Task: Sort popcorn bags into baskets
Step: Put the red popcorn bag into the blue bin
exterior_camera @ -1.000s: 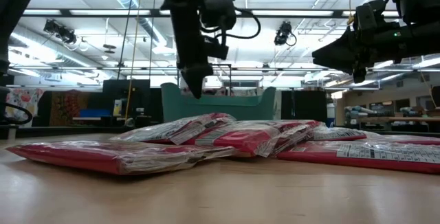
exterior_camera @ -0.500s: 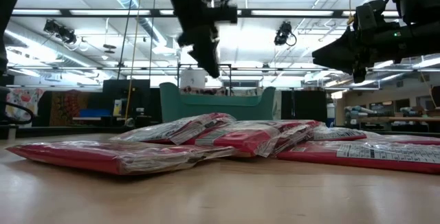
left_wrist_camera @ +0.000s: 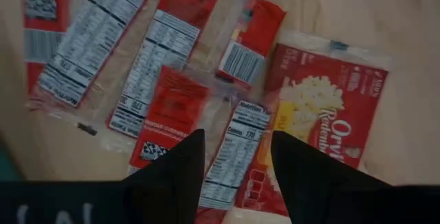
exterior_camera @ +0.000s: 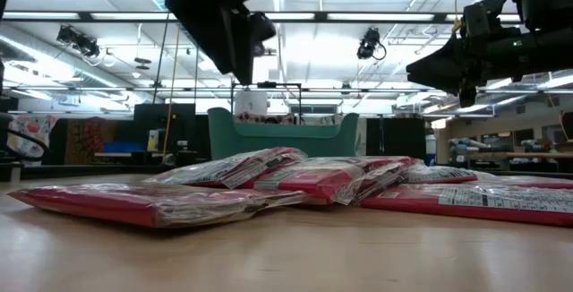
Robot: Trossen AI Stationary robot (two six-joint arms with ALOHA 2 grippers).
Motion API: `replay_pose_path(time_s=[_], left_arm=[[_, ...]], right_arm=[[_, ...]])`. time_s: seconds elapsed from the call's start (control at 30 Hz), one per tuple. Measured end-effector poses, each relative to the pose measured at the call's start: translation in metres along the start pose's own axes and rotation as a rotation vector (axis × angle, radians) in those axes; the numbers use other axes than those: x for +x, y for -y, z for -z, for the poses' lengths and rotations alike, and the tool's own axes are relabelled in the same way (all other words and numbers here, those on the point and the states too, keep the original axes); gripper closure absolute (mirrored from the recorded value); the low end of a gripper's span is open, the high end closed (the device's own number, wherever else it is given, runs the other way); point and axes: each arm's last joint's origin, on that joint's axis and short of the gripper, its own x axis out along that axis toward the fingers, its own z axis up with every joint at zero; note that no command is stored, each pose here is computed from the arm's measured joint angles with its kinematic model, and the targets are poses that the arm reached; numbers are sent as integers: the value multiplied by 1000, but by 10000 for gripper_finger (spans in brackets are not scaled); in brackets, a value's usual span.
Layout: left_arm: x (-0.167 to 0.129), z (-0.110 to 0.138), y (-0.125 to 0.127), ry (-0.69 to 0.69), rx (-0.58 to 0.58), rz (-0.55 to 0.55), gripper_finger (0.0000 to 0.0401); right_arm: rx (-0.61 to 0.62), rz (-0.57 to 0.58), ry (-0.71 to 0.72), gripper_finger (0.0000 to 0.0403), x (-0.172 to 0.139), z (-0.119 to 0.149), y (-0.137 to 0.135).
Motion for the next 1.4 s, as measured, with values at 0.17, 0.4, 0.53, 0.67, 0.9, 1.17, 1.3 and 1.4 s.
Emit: replay_pose_path(time_s=[0.17, 0.4, 0.53, 0.67, 0.9, 1.17, 1.3, 1.4], left_arm=[[4, -1, 12, -9, -7, -67, 229], [35, -2, 9, -79, 36, -129, 229], [48, -2, -10, -94, 50, -146, 229], [51, 0, -29, -93, 40, -91, 229], [56, 5, -51, -100, 66, -24, 229], [79, 15, -60, -182, 55, 86, 229], [83, 16, -58, -198, 70, 95, 229], [83, 16, -55, -198, 96, 97, 229]], right_arm=[[0, 0, 0, 288, 0, 0, 0], [2, -2, 5, 288, 0, 0, 0], [3, -3, 7, 288, 0, -1, 0], [3, -2, 7, 288, 0, -1, 0], [3, -2, 8, 288, 0, -1, 0], [3, -2, 6, 288, 0, -1, 0], [2, -2, 5, 288, 0, 0, 0], [2, -2, 5, 288, 0, 0, 0]])
